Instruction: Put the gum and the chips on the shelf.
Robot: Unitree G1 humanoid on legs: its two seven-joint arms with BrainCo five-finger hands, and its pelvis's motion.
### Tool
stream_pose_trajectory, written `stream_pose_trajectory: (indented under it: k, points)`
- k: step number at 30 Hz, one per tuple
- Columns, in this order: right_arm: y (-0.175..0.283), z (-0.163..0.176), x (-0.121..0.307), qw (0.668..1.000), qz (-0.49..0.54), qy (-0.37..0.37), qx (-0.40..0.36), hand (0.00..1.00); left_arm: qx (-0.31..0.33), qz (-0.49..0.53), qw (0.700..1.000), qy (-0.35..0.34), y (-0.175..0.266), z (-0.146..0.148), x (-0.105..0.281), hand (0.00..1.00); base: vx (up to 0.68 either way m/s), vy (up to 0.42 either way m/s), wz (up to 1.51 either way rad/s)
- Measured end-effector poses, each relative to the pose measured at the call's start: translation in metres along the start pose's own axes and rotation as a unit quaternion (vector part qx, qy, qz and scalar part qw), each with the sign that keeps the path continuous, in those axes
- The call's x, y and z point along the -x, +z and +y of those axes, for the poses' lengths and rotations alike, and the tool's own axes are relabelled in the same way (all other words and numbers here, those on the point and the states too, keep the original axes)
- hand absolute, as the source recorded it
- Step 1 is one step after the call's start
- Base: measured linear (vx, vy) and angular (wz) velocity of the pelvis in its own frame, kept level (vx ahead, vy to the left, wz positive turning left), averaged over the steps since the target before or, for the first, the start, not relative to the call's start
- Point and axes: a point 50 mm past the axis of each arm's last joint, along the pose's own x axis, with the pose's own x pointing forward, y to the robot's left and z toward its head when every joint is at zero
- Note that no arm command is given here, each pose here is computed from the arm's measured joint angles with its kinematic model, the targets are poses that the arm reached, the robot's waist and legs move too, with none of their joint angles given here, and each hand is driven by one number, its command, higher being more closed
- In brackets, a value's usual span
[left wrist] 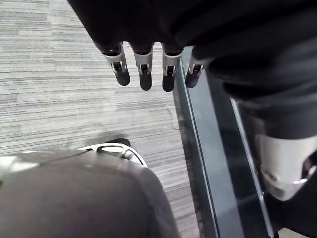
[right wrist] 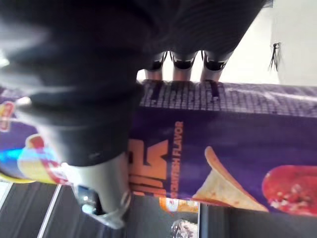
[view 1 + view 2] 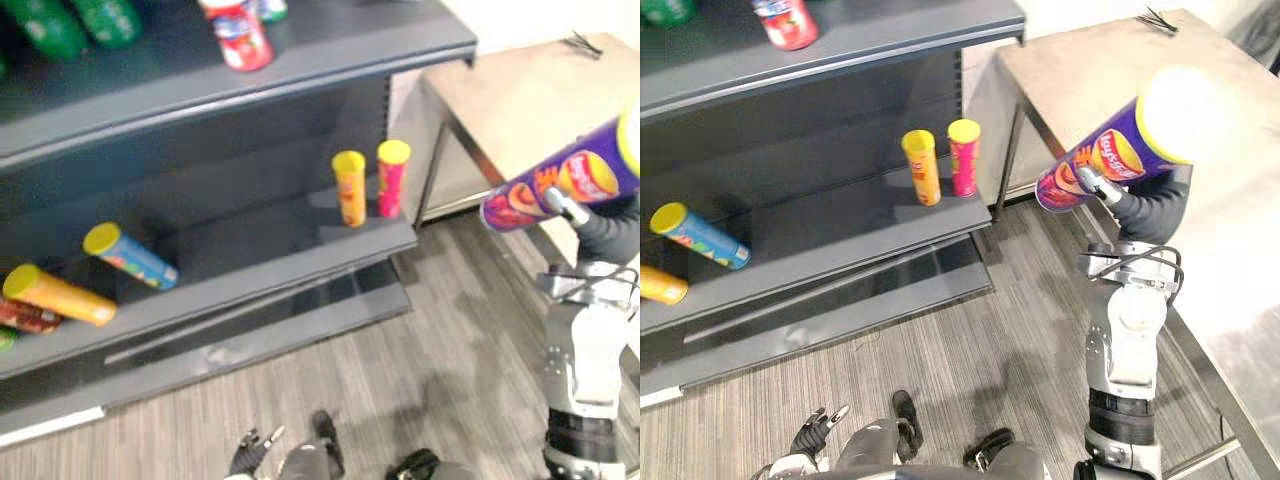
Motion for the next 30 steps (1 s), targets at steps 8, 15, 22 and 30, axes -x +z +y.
stream_pose_trajectory:
  k: [8, 15, 22, 30]
  points:
    - [0.005, -0.02, 0.004, 0.997, -0.008, -0.052, 0.056, 1.0, -0.023, 0.003, 1.0, 0.002, -0.001, 0.002, 0.0, 0.0, -0.05, 0.153, 0.11]
    - [0.005, -0.021, 0.005, 0.996, -0.007, -0.054, 0.076, 1.0, -0.023, 0.0, 1.0, 0.004, 0.001, 0.003, -0.001, 0.0, -0.02, 0.071, 0.04]
    - [-0.008, 0.0, 0.013, 0.998, 0.026, -0.001, 0.053, 1.0, -0.016, -0.016, 1.0, 0.007, 0.008, 0.003, -0.001, 0.0, 0.07, 0.017, 0.17]
    - [-0.033, 0.064, 0.038, 0.983, 0.095, 0.156, -0.024, 1.0, -0.025, -0.057, 0.998, -0.003, 0.026, 0.0, -0.002, 0.0, 0.08, 0.086, 0.42]
